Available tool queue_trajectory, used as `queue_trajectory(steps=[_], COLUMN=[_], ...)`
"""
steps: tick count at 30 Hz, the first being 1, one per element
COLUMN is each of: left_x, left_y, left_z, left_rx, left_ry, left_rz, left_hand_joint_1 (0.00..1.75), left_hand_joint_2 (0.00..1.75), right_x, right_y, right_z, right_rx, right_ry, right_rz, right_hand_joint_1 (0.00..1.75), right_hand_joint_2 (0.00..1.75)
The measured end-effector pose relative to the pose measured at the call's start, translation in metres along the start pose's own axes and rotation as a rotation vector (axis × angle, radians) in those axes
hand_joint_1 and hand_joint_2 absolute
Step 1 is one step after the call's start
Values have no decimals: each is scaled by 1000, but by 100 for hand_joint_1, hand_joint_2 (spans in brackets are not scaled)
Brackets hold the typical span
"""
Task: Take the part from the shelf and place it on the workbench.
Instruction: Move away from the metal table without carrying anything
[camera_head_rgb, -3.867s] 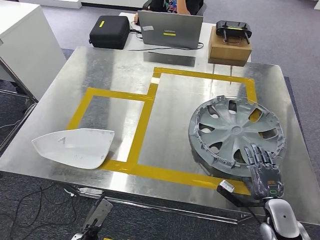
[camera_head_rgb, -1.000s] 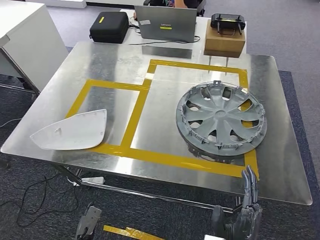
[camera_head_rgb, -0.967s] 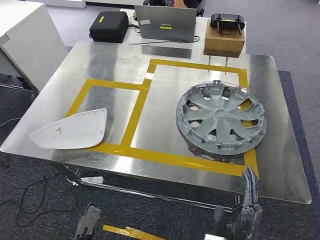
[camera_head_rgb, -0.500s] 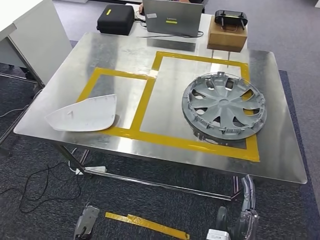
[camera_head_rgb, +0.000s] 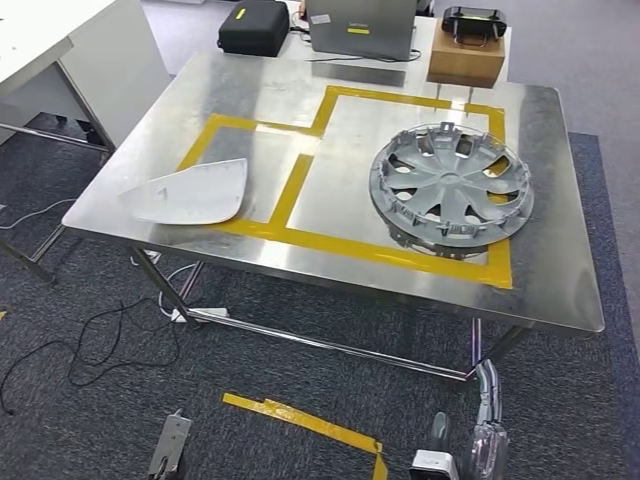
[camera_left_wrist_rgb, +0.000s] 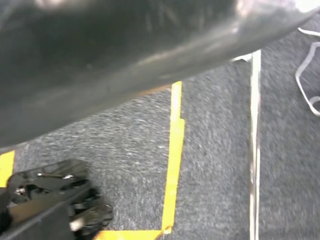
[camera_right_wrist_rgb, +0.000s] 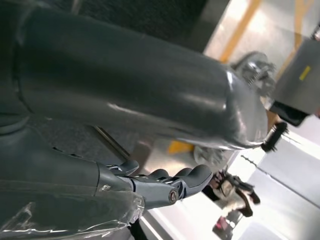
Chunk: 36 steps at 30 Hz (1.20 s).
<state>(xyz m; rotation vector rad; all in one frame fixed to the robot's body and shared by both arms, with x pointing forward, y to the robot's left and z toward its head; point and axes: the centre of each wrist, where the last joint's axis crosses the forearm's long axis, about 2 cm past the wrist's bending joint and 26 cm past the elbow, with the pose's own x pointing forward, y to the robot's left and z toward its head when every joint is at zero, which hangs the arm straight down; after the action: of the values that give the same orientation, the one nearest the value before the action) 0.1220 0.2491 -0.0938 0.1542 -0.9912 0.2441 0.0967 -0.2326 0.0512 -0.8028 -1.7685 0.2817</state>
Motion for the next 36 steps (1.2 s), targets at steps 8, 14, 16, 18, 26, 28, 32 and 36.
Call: queue_trajectory(steps=[8, 14, 16, 18, 26, 28, 32, 36], left_x=[-4, -9, -11, -11, -18, -20, -23, -24], left_y=[4, 6, 6, 6, 15, 17, 23, 26], left_z=[3, 8, 10, 10, 16, 17, 20, 21], left_rx=[42, 61, 70, 76, 112, 118, 134, 139], left_ry=[11, 26, 30, 27, 38, 41, 44, 41], left_rz=[43, 70, 79, 86, 81, 82, 81, 77], left_hand_joint_1=[0, 0, 0, 0, 0, 0, 0, 0], left_hand_joint_2=[0, 0, 0, 0, 0, 0, 0, 0], right_x=[-43, -88, -104, -115, -126, -125, -121, -118], right_y=[13, 15, 14, 15, 37, 41, 51, 57], right_z=[15, 39, 50, 58, 88, 93, 98, 100], right_rx=[31, 97, 108, 115, 145, 162, 203, 215], right_ry=[213, 403, 485, 559, 836, 908, 1010, 1049], right_rz=[-37, -52, -41, -33, -73, -99, -174, -214], right_hand_joint_1=[0, 0, 0, 0, 0, 0, 0, 0], right_hand_joint_2=[0, 0, 0, 0, 0, 0, 0, 0])
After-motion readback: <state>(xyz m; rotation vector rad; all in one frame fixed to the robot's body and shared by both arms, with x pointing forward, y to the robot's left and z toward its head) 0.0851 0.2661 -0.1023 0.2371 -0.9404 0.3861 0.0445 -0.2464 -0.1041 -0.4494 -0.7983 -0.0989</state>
